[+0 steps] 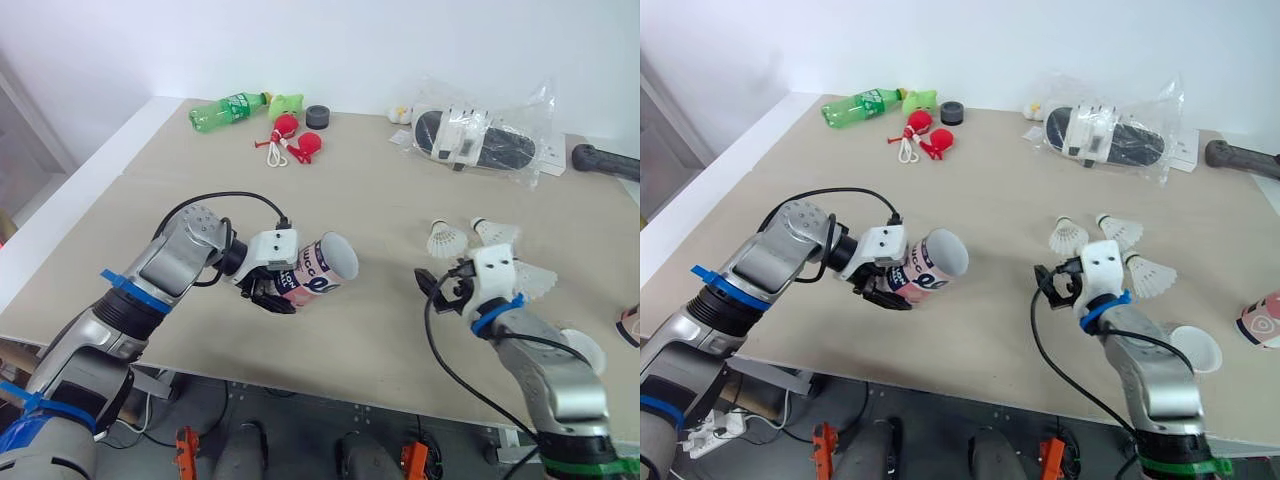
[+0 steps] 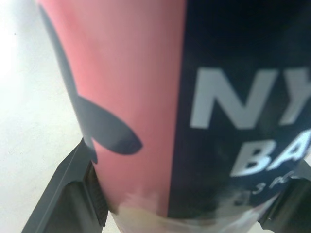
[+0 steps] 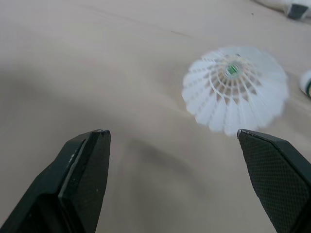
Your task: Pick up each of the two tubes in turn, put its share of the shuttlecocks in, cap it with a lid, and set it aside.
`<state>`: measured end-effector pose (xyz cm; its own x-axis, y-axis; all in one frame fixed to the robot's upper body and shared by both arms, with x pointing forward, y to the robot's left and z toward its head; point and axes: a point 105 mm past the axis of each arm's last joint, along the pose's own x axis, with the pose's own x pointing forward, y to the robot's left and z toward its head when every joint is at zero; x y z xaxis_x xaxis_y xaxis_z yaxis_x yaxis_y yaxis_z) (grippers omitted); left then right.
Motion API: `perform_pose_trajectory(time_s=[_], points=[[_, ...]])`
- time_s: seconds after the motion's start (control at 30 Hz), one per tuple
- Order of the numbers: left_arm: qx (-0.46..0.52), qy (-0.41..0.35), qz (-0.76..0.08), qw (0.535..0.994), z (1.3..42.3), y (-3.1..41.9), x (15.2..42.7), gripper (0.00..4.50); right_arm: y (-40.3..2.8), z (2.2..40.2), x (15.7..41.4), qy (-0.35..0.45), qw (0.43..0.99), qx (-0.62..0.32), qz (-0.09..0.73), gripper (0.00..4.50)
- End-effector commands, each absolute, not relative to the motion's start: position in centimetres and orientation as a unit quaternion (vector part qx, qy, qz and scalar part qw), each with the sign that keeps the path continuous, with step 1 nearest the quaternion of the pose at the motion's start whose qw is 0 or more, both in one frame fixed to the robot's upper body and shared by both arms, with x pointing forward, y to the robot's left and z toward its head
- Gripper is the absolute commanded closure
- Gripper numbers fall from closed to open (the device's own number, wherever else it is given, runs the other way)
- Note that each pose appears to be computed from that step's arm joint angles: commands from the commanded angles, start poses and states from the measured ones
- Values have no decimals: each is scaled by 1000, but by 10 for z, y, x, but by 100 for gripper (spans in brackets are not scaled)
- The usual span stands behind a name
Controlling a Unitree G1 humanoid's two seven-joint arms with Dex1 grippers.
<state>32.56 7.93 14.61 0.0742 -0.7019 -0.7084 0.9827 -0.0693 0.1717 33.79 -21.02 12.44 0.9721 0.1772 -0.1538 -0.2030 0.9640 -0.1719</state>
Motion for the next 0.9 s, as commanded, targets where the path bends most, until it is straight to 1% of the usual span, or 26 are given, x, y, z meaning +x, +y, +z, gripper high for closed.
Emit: perform_pose_trajectory(time_s=[0.03,0.17,0.37,0.57,0.63,0.67,0.7,0.73,0.77,0.8,0.83,0.9], points=[[343,209,-647,648,143,79,325,154,-209,137,356,35,991,-103,74,0],[343,208,-647,649,143,79,326,154,-209,139,373,27,993,-100,53,0],[344,202,-645,652,145,77,327,154,-209,131,403,32,995,-88,18,0],[345,196,-645,653,147,75,327,154,-209,120,415,41,996,-83,11,0],[345,193,-644,655,148,75,328,154,-209,118,415,41,996,-84,11,56],[345,193,-644,655,148,75,328,154,-210,118,415,40,996,-85,9,116],[344,193,-644,656,148,75,328,154,-211,118,415,38,996,-86,7,149],[344,193,-644,656,148,75,328,154,-211,118,415,37,996,-86,7,206],[344,193,-643,656,148,75,328,154,-211,118,415,36,996,-86,7,253],[344,192,-644,656,148,75,328,154,-211,118,415,36,996,-86,7,289],[344,192,-644,656,148,75,328,154,-211,118,415,35,996,-86,7,355],[343,190,-645,656,149,74,328,154,-211,120,414,31,996,-82,8,445]])
